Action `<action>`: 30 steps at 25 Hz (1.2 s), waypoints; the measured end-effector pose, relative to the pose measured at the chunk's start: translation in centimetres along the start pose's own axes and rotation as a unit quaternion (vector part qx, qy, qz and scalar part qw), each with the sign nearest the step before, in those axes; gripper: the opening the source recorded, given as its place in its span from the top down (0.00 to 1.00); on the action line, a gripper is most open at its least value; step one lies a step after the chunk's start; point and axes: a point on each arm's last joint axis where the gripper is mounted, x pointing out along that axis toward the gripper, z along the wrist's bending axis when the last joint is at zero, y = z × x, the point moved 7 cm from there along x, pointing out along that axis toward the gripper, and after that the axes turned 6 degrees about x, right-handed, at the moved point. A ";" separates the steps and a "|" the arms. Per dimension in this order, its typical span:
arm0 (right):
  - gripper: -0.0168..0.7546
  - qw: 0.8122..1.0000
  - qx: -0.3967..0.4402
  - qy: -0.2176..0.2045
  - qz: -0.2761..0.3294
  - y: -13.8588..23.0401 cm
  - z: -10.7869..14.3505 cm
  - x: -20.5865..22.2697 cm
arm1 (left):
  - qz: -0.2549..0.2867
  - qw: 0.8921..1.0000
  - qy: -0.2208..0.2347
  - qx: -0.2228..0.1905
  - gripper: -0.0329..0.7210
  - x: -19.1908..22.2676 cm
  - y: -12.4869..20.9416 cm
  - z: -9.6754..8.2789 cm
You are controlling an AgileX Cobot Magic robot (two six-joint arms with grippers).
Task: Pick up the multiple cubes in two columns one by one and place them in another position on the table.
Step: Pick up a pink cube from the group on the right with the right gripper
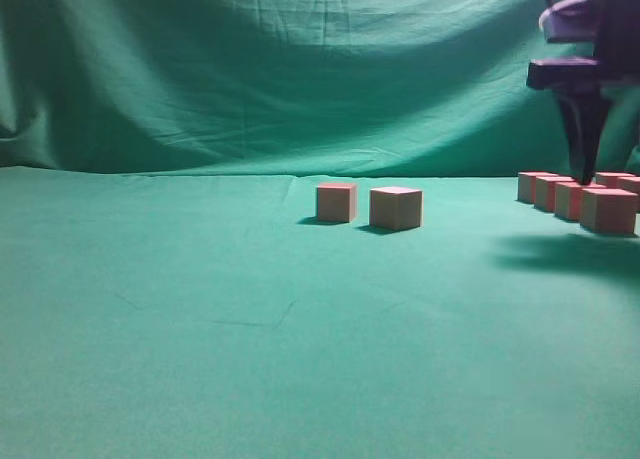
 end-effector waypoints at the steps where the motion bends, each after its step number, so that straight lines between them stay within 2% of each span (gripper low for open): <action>1: 0.29 1.000 -0.002 0.000 0.002 0.0 0.0 0.5 | 0.000 1.000 0.000 0.000 0.96 0.0 0.0 0.0; 14: 0.29 1.000 0.002 -0.011 0.009 -0.2 0.7 3.7 | 0.000 1.000 0.000 0.000 0.96 0.0 0.0 0.0; 20: 0.65 1.000 0.003 -0.013 0.009 -0.2 0.8 3.7 | 0.000 1.000 0.000 0.000 0.96 0.0 0.0 0.0; 25: 0.64 1.000 0.003 -0.007 0.025 0.0 0.6 2.9 | 0.000 1.000 0.000 0.000 0.96 0.0 0.0 0.0; 30: 0.64 0.999 -0.035 -0.018 0.010 -0.8 1.6 -2.6 | 0.000 1.000 0.000 0.000 0.96 0.0 0.0 0.0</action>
